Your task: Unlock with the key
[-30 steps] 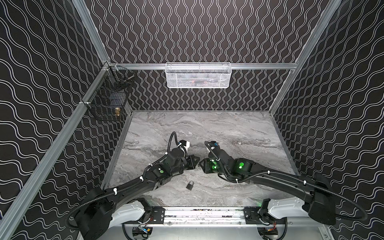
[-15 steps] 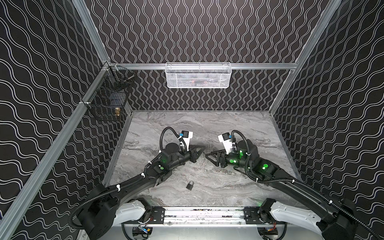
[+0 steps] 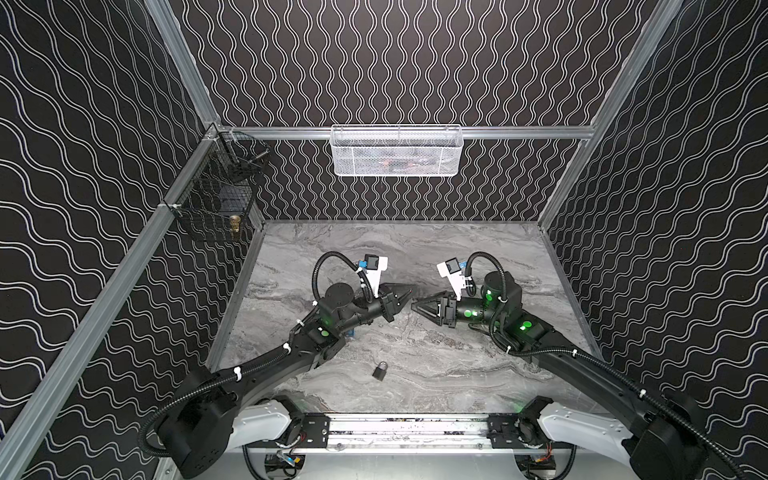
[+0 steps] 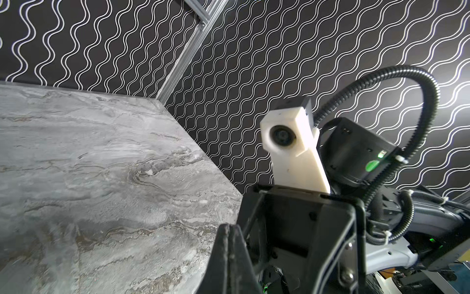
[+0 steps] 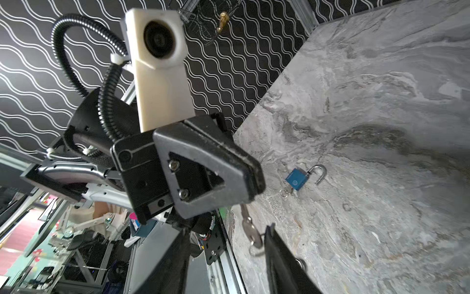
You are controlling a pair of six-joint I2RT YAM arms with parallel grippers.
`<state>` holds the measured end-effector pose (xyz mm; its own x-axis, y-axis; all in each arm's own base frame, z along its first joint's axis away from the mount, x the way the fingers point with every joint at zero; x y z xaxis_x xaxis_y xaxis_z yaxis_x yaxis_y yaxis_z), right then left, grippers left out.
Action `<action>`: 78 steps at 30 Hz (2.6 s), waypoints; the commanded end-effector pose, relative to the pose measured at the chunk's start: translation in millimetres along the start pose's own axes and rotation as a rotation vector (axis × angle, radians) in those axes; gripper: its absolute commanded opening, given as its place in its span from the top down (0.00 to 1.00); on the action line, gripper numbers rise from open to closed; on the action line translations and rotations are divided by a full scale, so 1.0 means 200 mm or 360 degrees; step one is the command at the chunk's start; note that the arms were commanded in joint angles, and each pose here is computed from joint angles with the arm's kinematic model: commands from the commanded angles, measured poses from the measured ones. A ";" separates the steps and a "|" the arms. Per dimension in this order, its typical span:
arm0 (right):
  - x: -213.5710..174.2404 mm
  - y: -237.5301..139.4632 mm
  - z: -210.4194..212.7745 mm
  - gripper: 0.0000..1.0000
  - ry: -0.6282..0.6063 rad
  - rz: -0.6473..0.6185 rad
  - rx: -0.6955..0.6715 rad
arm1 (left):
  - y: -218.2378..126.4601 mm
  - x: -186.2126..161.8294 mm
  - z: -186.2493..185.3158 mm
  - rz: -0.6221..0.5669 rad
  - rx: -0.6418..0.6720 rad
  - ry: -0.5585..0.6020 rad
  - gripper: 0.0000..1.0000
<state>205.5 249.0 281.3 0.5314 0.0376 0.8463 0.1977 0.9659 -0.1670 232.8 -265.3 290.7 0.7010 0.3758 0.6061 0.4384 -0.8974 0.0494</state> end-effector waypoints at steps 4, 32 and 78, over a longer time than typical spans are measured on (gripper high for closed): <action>0.04 0.02 0.05 0.62 -0.0073 -0.0040 0.0161 | 0.00 0.05 -0.07 -0.0052 -0.0089 0.0072 1.00; 0.05 0.01 0.00 0.94 -0.0033 -0.0131 0.0236 | 0.00 0.05 -0.07 -0.0051 -0.0113 0.0065 1.00; -0.62 -0.08 -0.24 1.00 0.0749 0.0371 -0.0424 | -0.44 -0.50 0.28 0.0806 0.1546 0.0076 0.29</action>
<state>176.2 215.2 157.5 0.8674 0.1125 0.4847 0.1741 0.8439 -0.5074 163.1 -218.8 196.7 0.9019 0.0086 0.4320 0.3880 -0.4558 -0.8011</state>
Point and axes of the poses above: each gripper's point midway between its finger pads, its own y axis out along the fingers, its own z axis along the line the jaws close on, x = y × z, the point moved 5 cm from there along -y, back along the fingers, and after that the axes turned 14 degrees about -y, right-handed, at the moved point
